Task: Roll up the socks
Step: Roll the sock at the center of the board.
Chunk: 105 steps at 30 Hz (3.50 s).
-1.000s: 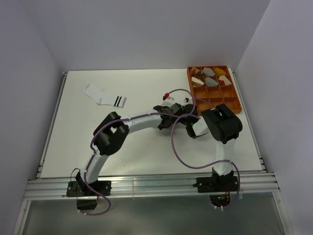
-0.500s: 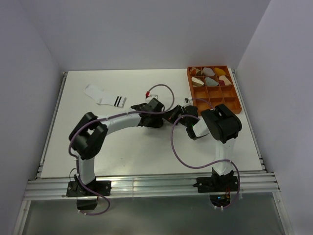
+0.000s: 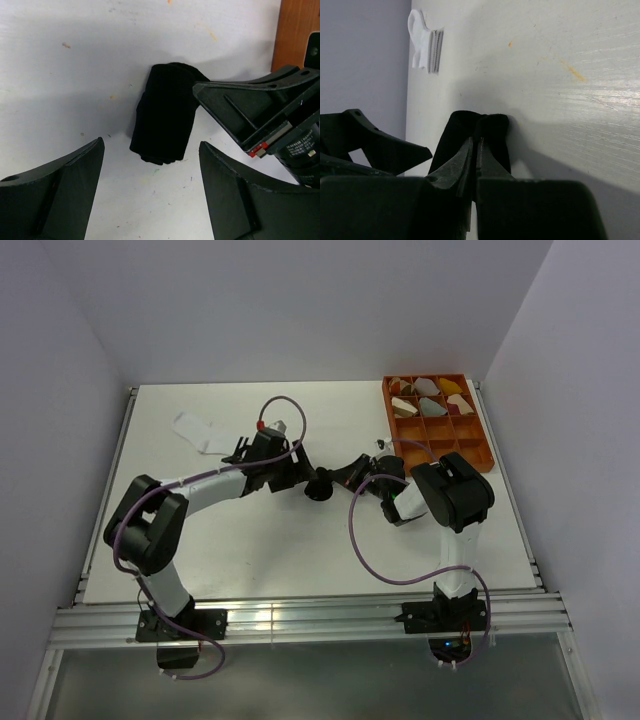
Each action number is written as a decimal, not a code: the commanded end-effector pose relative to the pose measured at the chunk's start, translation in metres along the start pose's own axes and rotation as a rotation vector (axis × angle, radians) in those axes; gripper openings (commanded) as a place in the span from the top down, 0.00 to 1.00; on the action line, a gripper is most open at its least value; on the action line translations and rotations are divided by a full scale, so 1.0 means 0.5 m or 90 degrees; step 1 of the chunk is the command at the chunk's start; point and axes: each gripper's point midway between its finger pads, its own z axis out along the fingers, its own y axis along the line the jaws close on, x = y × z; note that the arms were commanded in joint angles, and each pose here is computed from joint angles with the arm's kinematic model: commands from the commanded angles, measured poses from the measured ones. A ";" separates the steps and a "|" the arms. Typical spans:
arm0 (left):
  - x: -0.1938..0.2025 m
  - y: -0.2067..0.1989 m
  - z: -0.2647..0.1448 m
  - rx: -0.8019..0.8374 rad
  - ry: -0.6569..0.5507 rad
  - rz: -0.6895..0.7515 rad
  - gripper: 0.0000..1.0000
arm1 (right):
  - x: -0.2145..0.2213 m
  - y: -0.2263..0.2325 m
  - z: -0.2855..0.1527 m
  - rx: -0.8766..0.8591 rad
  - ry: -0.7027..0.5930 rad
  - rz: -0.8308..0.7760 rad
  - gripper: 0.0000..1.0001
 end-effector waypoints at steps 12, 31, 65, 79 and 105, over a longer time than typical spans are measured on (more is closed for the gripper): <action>0.063 0.009 0.024 0.151 0.101 -0.098 0.19 | 0.004 -0.004 -0.002 0.000 -0.008 -0.030 1.00; 0.119 0.036 0.062 0.179 0.142 -0.117 0.28 | 0.007 -0.007 0.002 0.002 -0.004 -0.033 1.00; 0.110 0.027 0.082 -0.037 0.084 0.100 1.00 | 0.009 -0.008 0.004 0.009 -0.005 -0.040 1.00; 0.121 0.046 0.086 -0.216 0.062 0.248 1.00 | -0.029 0.019 -0.033 0.068 -0.035 -0.042 0.50; 0.135 0.042 0.085 -0.234 0.046 0.315 1.00 | -0.012 0.059 -0.041 0.185 0.012 0.046 0.34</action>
